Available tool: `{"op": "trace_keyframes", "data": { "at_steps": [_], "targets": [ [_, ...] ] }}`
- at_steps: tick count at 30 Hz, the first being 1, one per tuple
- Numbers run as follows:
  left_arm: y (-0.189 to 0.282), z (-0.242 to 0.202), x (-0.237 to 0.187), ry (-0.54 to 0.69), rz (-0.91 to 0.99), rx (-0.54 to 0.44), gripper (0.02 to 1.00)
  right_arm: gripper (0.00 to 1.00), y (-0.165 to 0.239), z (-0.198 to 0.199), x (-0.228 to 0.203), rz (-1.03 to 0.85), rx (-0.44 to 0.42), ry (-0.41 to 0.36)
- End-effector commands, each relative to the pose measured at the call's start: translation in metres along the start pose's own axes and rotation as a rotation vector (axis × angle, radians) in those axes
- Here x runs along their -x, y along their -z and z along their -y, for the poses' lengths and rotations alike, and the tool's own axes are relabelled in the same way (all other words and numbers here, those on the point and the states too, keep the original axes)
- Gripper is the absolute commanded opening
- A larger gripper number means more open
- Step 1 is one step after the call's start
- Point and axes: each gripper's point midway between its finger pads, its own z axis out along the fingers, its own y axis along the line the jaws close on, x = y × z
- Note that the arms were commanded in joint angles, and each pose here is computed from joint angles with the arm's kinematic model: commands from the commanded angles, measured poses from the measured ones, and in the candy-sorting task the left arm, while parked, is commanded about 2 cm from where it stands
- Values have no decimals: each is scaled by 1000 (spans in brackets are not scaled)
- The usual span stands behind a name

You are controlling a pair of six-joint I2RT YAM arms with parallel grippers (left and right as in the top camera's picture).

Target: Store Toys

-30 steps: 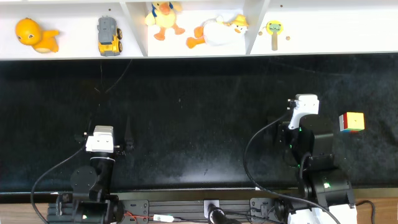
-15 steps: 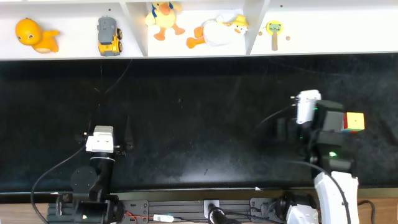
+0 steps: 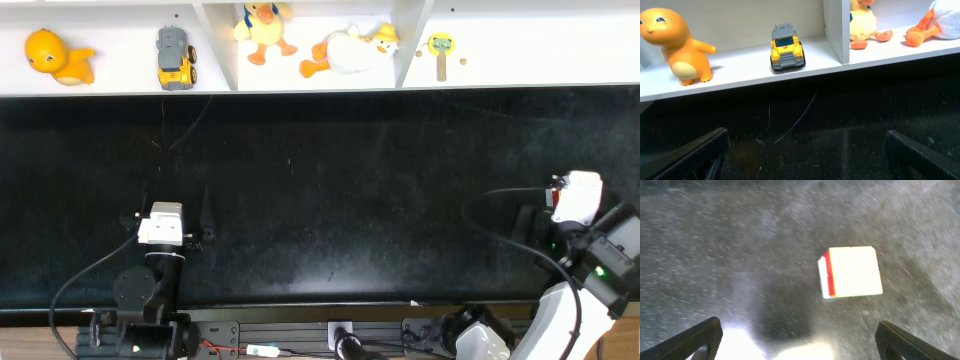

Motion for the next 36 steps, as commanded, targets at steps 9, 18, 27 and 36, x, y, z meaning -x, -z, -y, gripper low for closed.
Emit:
{"op": "trace_keyframes", "data": {
  "at_steps": [9, 18, 27, 36],
  "targets": [
    [1, 0, 1, 8, 8, -3, 998, 996, -6, 59, -17, -43, -96, -95],
    [1, 0, 1, 8, 8, -3, 996, 996, -22, 86, -4, -79, -76, -65],
    [1, 0, 1, 8, 8, -3, 996, 996, -48, 88, 13, -95, -3, -19],
    [1, 0, 1, 8, 8, -3, 998, 998, -72, 63, 19, -109, 88, 26]
  ]
}}
